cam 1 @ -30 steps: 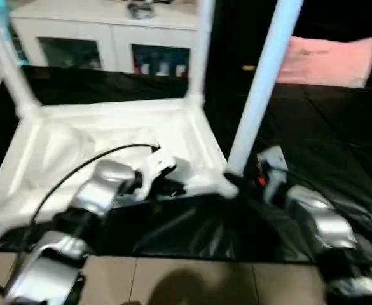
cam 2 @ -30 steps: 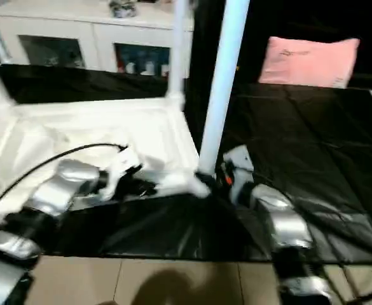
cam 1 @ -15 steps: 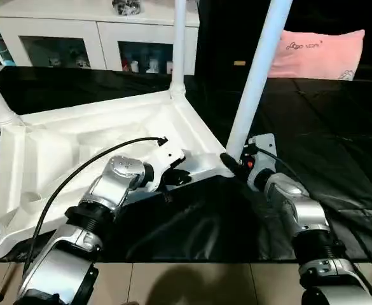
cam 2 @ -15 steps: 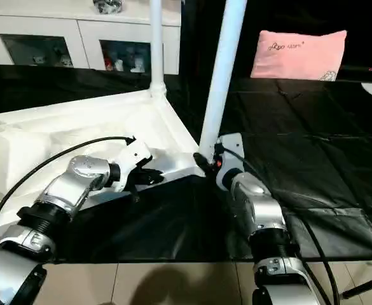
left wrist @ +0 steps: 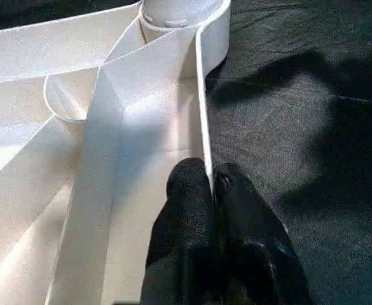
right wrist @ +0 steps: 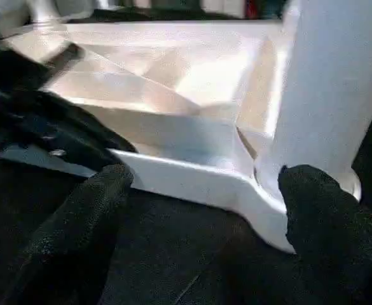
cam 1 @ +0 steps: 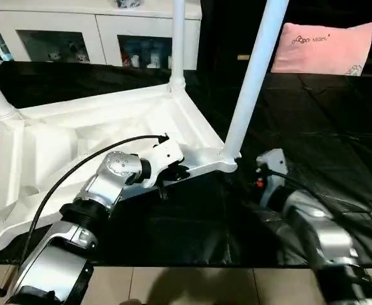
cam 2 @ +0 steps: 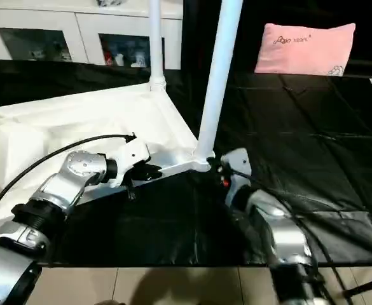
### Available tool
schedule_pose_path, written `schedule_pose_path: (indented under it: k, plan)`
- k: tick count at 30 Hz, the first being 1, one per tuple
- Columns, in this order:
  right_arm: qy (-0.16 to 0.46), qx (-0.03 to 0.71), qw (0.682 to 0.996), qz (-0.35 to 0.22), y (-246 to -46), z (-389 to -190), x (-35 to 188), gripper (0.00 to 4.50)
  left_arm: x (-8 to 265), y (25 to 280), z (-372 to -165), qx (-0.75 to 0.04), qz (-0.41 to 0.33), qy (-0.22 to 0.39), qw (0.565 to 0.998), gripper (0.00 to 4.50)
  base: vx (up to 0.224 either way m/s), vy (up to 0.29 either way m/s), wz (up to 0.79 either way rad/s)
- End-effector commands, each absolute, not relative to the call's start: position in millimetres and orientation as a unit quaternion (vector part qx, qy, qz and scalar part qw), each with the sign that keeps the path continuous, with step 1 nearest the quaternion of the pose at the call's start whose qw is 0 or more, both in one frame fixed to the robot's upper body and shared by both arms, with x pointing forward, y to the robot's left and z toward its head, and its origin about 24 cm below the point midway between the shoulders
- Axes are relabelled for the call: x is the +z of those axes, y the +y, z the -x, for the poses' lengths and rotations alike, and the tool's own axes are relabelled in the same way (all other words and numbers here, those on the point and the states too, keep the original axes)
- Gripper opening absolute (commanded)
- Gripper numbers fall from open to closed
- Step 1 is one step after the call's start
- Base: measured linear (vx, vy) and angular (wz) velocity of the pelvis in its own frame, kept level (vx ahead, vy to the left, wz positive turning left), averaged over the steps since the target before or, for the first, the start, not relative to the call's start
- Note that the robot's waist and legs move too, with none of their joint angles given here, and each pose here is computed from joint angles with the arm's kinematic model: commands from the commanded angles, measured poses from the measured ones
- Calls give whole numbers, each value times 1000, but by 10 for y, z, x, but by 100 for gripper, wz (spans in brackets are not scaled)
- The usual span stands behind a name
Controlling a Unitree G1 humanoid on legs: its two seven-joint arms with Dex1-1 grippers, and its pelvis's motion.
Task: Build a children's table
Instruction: Rotate leg to tighten, then rotate table base
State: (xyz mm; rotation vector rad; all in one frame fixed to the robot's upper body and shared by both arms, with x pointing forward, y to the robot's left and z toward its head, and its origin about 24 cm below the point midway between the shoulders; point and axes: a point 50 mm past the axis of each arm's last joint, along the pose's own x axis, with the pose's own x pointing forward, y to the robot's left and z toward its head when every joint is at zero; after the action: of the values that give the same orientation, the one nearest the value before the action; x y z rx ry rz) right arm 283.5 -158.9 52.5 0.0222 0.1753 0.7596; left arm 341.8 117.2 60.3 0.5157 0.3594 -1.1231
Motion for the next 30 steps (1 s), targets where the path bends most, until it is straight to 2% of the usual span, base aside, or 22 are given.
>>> schedule_pose_path:
  k: [1,4,9,11,13,14,17,19,20,21,23,25,28,29,30]
  plan:
    - [84,381,921,1,-1649,-2774,568,434,663,1213,-3398,-532,-213,140,807,55,0,0,0]
    - [82,391,917,2,-1632,-2744,603,450,745,1275,-3361,-543,-189,130,808,91,0,0,0]
    - [76,400,913,-5,-1454,-2816,603,450,928,1450,-3224,-565,-169,114,800,107,0,0,0]
    - [76,420,904,-20,-1317,-2855,606,450,983,1617,-3079,-574,-163,139,790,138,0,0,0]
    - [74,434,897,-33,-1186,-2895,615,450,995,1763,-2933,-579,-167,170,780,144,0,0,0]
    - [74,436,896,-33,-1131,-2920,614,450,992,1817,-2874,-579,-170,183,776,165,0,0,0]
    - [75,436,897,-25,-1024,-2992,597,450,973,1921,-2753,-580,-170,214,767,188,0,0,0]
    - [82,423,903,-9,-920,-3103,569,450,944,2027,-2603,-582,-171,248,755,198,0,0,0]
    - [86,425,901,-13,-838,-3166,577,450,932,2093,-2507,-577,-167,268,753,224,0,0,0]
    - [86,425,901,-13,-838,-3166,577,450,932,2093,-2507,-577,-167,268,753,224,0,0,0]
    - [87,397,912,-53,-757,-3304,629,450,894,2170,-2413,-545,-180,291,766,235,0,0,0]
    - [85,370,923,-60,-749,-3388,647,450,853,2225,-2383,-520,-199,305,773,263,0,0,0]
    - [100,342,930,-94,-757,-3460,651,450,812,2272,-2361,-501,-209,317,778,271,0,0,0]
    - [106,318,936,-110,-779,-3508,649,450,800,2287,-2359,-490,-215,320,782,291,0,0,0]
    - [110,306,938,-119,-792,-3531,646,450,789,2298,-2361,-483,-218,322,784,291,0,0,0]
